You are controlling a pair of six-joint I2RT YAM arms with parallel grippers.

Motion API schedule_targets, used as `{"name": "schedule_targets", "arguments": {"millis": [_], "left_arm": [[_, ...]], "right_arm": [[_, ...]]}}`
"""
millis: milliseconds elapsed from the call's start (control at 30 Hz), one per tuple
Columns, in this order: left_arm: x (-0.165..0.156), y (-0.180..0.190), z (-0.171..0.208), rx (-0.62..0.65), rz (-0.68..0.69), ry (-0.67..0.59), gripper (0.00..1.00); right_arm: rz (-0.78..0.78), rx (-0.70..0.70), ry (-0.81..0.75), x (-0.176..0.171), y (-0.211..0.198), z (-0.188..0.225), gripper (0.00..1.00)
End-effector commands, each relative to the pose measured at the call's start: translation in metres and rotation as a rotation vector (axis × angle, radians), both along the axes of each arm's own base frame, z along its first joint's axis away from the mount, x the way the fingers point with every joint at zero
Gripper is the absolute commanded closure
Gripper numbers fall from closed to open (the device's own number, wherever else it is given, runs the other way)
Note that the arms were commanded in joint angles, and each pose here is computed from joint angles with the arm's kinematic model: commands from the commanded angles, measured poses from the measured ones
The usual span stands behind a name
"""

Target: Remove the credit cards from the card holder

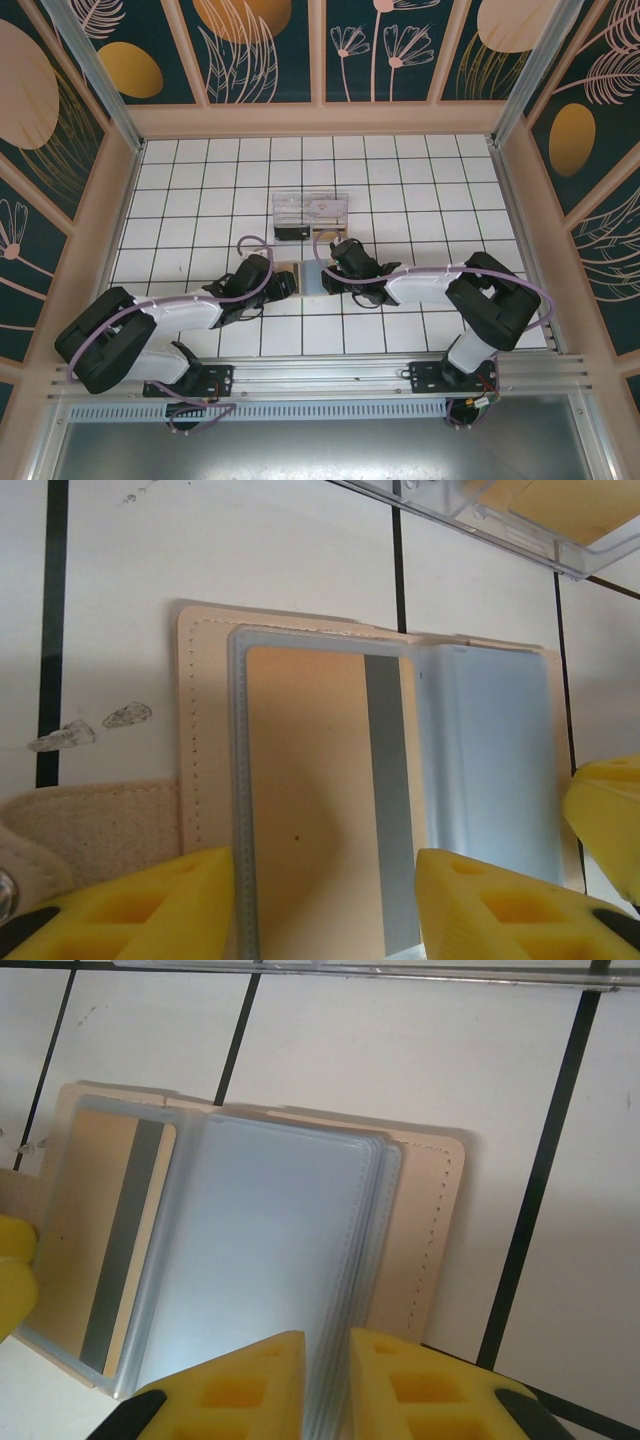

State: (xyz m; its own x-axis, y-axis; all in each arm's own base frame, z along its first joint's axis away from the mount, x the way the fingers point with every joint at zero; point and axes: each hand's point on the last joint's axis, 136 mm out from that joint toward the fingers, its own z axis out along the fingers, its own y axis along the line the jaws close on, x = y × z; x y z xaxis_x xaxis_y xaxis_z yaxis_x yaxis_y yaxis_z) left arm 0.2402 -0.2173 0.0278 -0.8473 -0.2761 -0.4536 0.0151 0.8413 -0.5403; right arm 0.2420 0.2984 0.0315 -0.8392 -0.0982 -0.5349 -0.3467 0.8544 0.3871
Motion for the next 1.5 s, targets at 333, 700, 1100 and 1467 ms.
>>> {"name": "schedule_targets", "arguments": {"millis": [333, 700, 1100, 1467], "left_arm": [[-0.007, -0.018, -0.001, -0.072, -0.096, 0.013, 0.46], [-0.008, -0.027, 0.007, -0.116, -0.13, -0.001, 0.41], [-0.005, -0.016, 0.003, -0.082, -0.073, -0.004, 0.47], [-0.001, 0.006, 0.006, 0.012, -0.016, -0.036, 0.53]], "right_arm": [[0.019, -0.008, 0.04, -0.003, 0.007, -0.011, 0.79], [0.019, -0.01, 0.044, -0.003, 0.007, -0.012, 0.79], [0.008, 0.068, 0.007, 0.003, 0.018, 0.021, 0.78], [0.007, 0.153, 0.018, 0.018, 0.047, 0.048, 0.75]]}}
